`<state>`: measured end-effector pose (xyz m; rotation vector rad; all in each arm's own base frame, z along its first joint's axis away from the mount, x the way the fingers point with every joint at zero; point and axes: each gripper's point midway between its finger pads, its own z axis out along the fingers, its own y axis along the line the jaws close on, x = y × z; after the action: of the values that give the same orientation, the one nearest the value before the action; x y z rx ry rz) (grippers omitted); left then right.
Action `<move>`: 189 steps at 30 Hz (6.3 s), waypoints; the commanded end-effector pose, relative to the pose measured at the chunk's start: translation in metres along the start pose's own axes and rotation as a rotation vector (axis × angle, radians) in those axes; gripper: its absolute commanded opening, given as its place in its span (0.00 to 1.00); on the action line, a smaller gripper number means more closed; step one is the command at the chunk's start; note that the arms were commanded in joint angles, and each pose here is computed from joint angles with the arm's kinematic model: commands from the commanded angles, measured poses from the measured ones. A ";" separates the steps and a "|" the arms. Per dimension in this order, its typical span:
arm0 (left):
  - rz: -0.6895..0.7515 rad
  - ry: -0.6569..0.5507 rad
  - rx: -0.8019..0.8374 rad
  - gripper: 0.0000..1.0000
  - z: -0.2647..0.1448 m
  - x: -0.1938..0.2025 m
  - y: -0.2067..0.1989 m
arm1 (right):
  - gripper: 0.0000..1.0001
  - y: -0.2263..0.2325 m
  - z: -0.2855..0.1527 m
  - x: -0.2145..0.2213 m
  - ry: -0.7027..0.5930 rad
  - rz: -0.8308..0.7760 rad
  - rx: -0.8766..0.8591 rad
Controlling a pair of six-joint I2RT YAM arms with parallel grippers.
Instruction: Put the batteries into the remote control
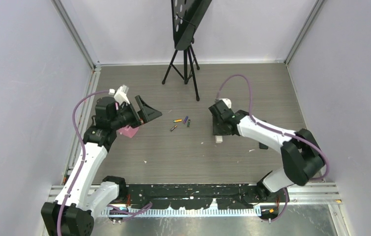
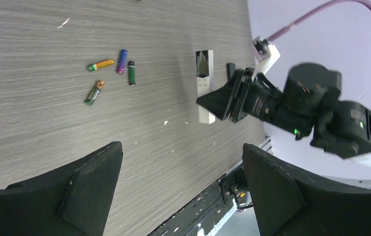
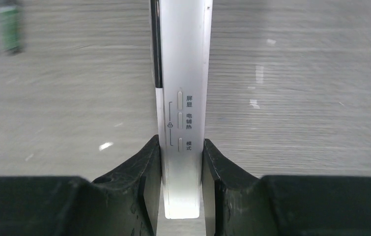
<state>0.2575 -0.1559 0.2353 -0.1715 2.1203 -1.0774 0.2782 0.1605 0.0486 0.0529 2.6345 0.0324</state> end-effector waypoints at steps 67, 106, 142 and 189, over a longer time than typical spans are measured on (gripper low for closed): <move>0.194 0.251 0.602 0.00 0.044 0.004 -0.125 | 0.96 0.136 -0.257 -0.052 -0.489 -0.166 -0.741; 0.604 -0.305 1.074 0.00 -0.065 -0.036 -0.226 | 0.60 0.145 -0.368 -0.125 -0.205 1.247 -1.637; 0.633 -0.050 0.873 0.64 -0.041 -0.012 -0.190 | 0.17 0.136 -0.337 -0.146 -0.159 1.203 -1.639; 0.761 -0.112 0.924 0.00 -0.035 -0.024 -0.199 | 0.92 0.128 -0.312 -0.121 -0.089 0.985 -1.613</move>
<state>0.2244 -0.2511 0.3870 0.7798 1.3421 -1.4170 0.2477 0.3045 0.3640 0.9296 1.6053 2.1739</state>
